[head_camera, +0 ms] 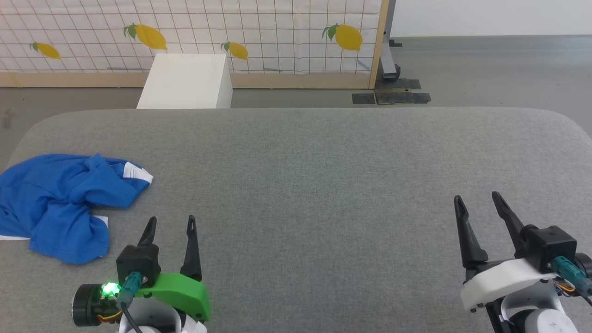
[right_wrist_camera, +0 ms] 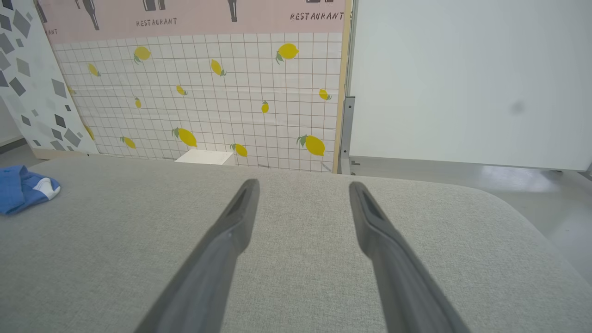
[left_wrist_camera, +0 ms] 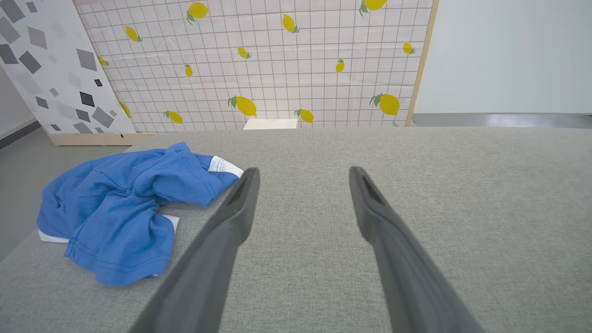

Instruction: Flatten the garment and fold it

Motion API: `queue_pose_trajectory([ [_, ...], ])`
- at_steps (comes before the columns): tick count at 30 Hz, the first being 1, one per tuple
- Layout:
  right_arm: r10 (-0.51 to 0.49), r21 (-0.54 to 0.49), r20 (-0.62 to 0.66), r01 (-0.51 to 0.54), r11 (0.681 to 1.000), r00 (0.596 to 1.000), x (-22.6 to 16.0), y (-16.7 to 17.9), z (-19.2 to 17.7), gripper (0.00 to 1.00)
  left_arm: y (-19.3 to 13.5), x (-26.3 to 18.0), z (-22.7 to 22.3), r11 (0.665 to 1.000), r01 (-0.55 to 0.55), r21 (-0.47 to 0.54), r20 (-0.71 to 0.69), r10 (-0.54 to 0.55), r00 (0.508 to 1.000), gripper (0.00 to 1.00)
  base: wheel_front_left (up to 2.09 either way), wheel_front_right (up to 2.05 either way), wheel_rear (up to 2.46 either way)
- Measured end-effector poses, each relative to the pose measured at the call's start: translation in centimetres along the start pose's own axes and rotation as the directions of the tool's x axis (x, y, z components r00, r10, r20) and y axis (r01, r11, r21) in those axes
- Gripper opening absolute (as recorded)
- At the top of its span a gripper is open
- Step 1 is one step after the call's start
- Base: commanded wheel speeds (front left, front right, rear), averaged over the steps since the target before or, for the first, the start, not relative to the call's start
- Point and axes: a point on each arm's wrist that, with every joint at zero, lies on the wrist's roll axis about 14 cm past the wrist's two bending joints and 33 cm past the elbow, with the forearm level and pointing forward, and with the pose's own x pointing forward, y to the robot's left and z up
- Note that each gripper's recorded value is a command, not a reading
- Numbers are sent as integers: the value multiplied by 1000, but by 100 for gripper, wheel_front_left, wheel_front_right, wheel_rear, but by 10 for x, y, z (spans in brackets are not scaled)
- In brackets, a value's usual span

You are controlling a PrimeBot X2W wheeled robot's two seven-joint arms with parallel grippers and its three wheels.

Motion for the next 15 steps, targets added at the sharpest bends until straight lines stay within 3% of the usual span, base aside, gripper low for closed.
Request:
queue_pose_trajectory([
  [15, -11, 43, 62, 8, 999, 998, 0, -3, 13, 100, -2, -1, 5, 1000, -4, -19, 32, 4, 999, 100, 0, 0, 0],
])
